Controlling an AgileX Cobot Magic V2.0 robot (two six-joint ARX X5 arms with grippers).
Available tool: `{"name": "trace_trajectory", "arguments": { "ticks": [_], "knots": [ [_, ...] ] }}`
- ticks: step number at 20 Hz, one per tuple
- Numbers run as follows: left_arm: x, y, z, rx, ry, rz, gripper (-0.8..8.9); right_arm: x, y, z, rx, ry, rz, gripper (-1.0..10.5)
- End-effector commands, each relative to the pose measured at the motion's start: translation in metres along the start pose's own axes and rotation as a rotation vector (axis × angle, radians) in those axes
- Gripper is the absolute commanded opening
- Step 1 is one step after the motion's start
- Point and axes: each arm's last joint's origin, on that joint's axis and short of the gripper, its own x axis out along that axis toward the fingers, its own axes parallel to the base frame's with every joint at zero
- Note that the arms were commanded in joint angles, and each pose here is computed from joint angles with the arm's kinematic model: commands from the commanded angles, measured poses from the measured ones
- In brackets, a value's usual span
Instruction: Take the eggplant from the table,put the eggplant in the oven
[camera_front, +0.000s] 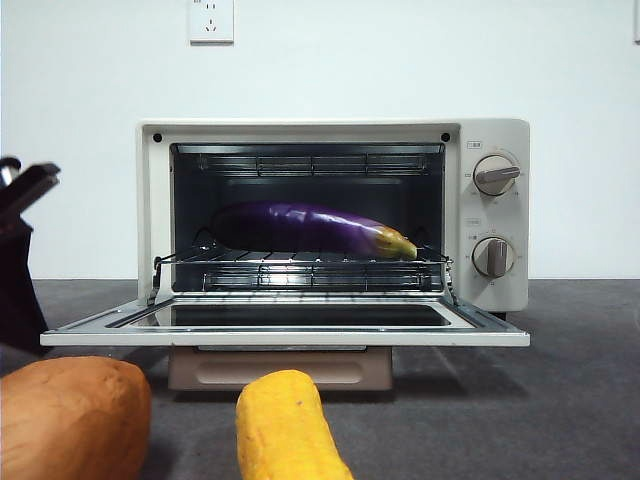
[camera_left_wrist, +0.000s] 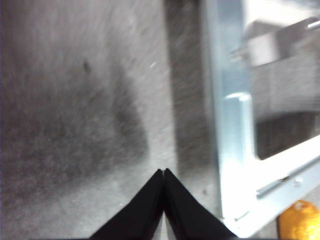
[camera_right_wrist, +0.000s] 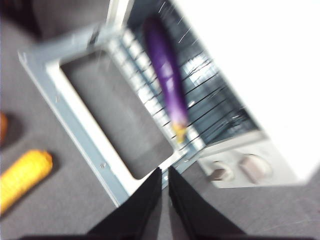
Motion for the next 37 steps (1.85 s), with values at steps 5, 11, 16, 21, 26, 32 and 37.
{"name": "trace_trajectory", "arguments": {
  "ticks": [5,11,16,21,26,32,37],
  "knots": [
    [0.021,0.010,-0.002,-0.024,0.089,-0.144,0.06,-0.050,-0.015,-0.012,0.084,-0.161,-0.014,0.0],
    [0.029,0.014,-0.004,-0.039,0.125,-0.226,0.06,-0.077,-0.023,-0.025,0.129,-0.254,-0.024,0.0],
    [0.029,0.012,-0.004,-0.041,0.130,-0.320,0.06,-0.091,-0.027,-0.033,0.167,-0.296,-0.025,0.0],
    [0.027,0.010,-0.001,-0.037,0.115,-0.430,0.06,-0.101,-0.030,-0.040,0.198,-0.327,-0.024,0.0],
    [0.022,0.009,0.004,-0.029,0.087,-0.579,0.06,-0.108,-0.032,-0.046,0.227,-0.337,-0.020,0.0],
    [0.015,0.011,0.020,-0.034,0.020,-0.616,0.06,-0.113,-0.033,-0.055,0.253,-0.323,-0.014,0.0],
    [0.004,0.004,0.051,0.003,-0.093,-0.617,0.06,-0.115,-0.033,-0.059,0.267,-0.305,-0.010,0.0]
  ]
}}
